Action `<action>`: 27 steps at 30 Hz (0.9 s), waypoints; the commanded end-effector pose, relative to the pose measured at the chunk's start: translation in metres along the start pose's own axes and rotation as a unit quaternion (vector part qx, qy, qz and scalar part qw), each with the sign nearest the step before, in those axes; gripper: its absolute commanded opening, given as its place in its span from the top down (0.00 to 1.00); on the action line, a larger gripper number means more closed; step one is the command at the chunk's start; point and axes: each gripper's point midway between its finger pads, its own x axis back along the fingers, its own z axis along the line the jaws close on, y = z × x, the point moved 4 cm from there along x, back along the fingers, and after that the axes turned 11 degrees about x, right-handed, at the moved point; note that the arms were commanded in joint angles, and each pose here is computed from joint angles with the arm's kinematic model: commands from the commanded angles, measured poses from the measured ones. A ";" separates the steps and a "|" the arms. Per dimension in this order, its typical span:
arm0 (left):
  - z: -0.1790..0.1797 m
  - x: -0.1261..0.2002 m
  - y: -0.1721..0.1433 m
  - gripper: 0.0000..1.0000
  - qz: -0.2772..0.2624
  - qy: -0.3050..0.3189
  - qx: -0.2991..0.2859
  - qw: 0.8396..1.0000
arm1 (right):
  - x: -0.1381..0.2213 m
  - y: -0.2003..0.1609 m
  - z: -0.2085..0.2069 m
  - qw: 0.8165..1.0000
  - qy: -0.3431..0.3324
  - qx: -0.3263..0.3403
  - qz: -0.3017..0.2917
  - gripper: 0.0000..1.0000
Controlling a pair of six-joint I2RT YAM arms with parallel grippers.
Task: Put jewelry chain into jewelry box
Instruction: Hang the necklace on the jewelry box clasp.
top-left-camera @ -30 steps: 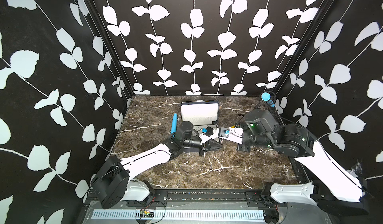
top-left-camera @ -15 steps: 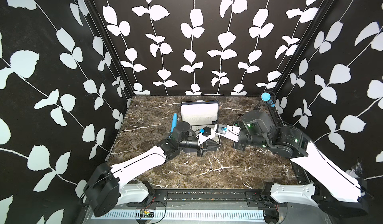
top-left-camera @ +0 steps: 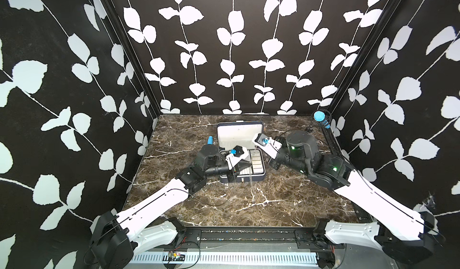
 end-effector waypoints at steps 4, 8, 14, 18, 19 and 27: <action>0.041 -0.001 0.038 1.00 -0.018 0.101 -0.009 0.995 | -0.031 0.024 -0.033 0.992 -0.081 -0.069 -0.074 1.00; 0.073 -0.006 0.056 1.00 -0.032 0.152 -0.011 0.988 | -0.053 0.029 -0.045 0.985 -0.115 -0.086 -0.097 1.00; 0.124 -0.015 0.069 1.00 -0.057 0.243 0.010 0.968 | -0.091 0.011 -0.055 0.972 -0.164 -0.128 -0.109 1.00; 0.149 -0.022 0.069 1.00 -0.068 0.275 0.029 0.959 | -0.111 0.002 -0.062 0.964 -0.184 -0.152 -0.121 1.00; 0.154 -0.024 0.067 1.00 -0.068 0.280 0.033 0.957 | -0.117 -0.001 -0.062 0.962 -0.186 -0.158 -0.121 1.00; 0.181 -0.029 0.049 1.00 -0.058 0.318 0.062 0.944 | -0.141 -0.022 -0.071 0.952 -0.202 -0.197 -0.116 1.00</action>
